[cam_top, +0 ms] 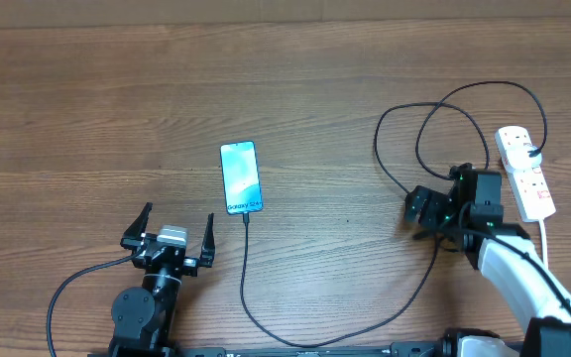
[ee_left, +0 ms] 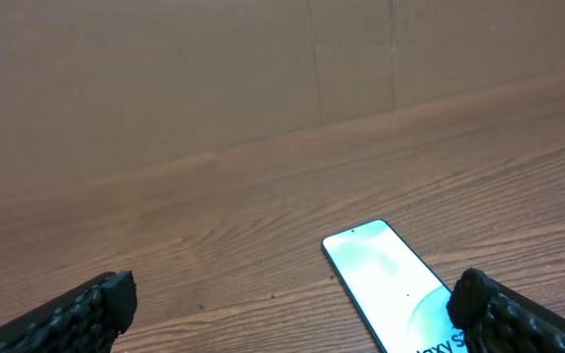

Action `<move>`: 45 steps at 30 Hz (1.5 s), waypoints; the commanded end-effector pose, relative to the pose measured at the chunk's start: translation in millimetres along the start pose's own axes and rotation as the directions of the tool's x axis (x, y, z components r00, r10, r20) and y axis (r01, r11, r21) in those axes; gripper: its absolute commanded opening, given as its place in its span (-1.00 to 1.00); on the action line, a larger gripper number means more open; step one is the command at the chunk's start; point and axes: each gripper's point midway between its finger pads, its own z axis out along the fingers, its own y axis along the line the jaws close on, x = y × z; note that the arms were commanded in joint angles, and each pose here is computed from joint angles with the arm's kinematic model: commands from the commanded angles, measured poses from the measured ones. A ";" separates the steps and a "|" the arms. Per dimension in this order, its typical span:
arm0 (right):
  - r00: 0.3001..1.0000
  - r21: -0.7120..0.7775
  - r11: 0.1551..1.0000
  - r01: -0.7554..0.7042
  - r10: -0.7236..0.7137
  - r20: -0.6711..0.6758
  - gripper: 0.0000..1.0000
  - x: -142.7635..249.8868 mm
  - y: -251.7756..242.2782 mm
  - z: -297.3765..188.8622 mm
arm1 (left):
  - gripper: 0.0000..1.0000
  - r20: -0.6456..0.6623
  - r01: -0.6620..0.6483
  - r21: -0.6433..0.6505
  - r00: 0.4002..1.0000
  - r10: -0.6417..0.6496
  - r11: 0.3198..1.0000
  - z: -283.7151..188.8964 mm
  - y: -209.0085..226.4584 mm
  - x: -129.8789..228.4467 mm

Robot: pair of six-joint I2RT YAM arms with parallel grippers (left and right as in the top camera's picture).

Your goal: Plug charger to phone and switch on socket

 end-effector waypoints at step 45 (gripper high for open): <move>0.937 -0.138 0.989 0.060 -0.009 0.348 1.00 35.6 -3.7 -9.9 | 1.00 0.008 -0.010 -0.006 1.000 0.010 1.000 -0.4 1.8 -0.8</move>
